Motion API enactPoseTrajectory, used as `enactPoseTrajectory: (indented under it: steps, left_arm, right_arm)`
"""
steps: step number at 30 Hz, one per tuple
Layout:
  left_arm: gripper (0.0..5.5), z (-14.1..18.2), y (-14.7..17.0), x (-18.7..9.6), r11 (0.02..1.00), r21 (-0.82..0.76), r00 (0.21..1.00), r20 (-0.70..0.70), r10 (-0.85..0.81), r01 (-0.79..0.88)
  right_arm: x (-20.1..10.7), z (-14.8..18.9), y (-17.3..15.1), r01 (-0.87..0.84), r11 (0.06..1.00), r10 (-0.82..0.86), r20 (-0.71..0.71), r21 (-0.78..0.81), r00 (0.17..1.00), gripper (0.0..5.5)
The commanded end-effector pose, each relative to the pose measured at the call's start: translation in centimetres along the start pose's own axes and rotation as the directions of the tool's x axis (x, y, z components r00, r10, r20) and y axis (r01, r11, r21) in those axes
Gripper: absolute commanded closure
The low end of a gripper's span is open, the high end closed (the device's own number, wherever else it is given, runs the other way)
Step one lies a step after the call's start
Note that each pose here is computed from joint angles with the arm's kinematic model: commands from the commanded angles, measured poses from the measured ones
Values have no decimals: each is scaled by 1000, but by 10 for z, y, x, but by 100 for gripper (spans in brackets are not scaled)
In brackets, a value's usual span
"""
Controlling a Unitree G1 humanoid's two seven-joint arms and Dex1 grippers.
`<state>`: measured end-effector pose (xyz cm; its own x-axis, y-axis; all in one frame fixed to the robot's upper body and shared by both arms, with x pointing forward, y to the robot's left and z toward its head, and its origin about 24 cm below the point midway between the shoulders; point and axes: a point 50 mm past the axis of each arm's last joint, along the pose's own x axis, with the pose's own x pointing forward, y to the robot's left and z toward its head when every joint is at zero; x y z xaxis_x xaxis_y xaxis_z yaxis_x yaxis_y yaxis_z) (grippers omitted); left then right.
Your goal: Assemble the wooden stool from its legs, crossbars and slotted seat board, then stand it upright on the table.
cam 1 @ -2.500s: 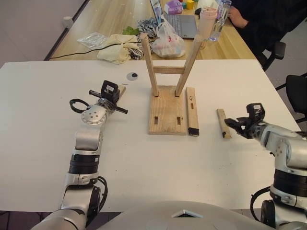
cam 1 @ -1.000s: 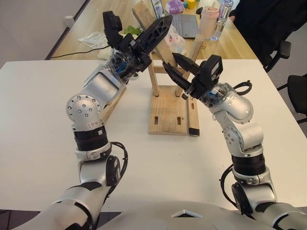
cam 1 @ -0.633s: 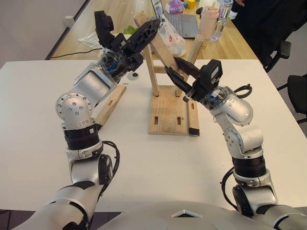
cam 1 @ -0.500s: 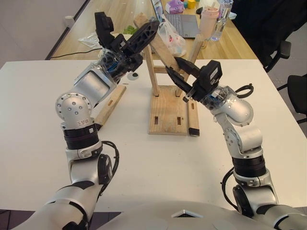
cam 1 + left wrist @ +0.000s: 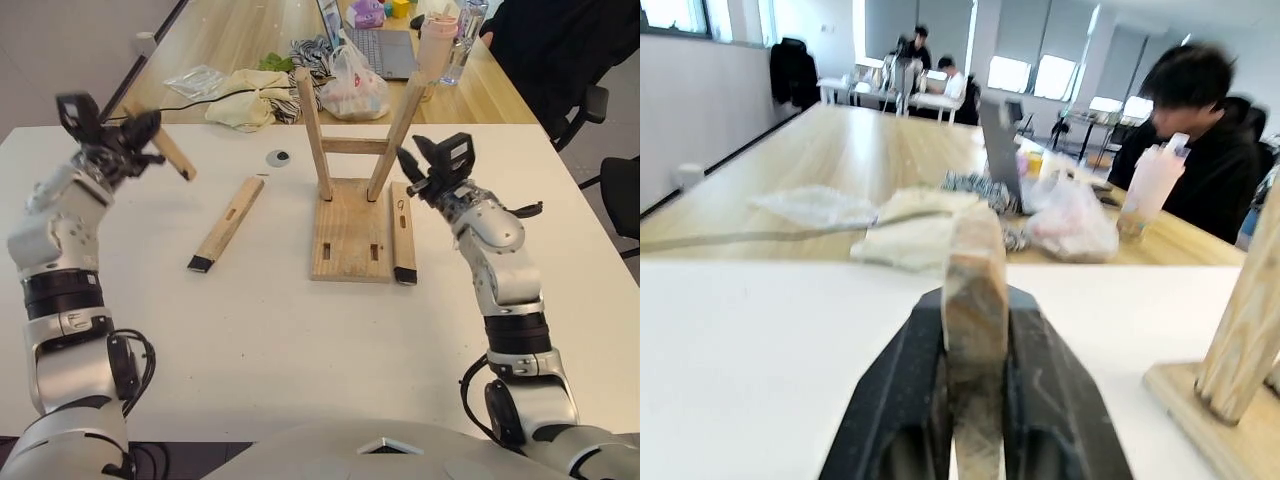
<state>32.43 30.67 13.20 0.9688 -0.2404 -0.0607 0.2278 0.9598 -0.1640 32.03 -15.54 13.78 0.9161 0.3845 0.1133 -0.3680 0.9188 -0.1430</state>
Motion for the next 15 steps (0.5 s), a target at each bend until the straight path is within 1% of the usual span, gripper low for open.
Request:
enactPoseTrajectory:
  steps: [1,2,6,10,15]
  left_arm:
    - [512,-21,5,-2,998,-58,1000,5,28,-28]
    - [512,-22,3,-1,997,-80,1000,19,20,-19]
    - [512,-27,-12,9,981,-191,998,53,-35,45]
    - [512,-50,-20,15,967,-250,999,18,-39,42]
    - [512,-56,-20,21,971,-238,1000,17,-25,28]
  right_arm:
    - [6,3,-8,26,999,-27,8,36,1000,479]
    - [6,3,-8,23,999,-23,6,34,1000,485]
    - [8,3,-8,12,1000,-12,6,28,1000,549]
    - [9,3,-7,5,1000,-5,8,26,1000,550]
    - [10,3,-6,-5,1000,5,11,18,1000,550]
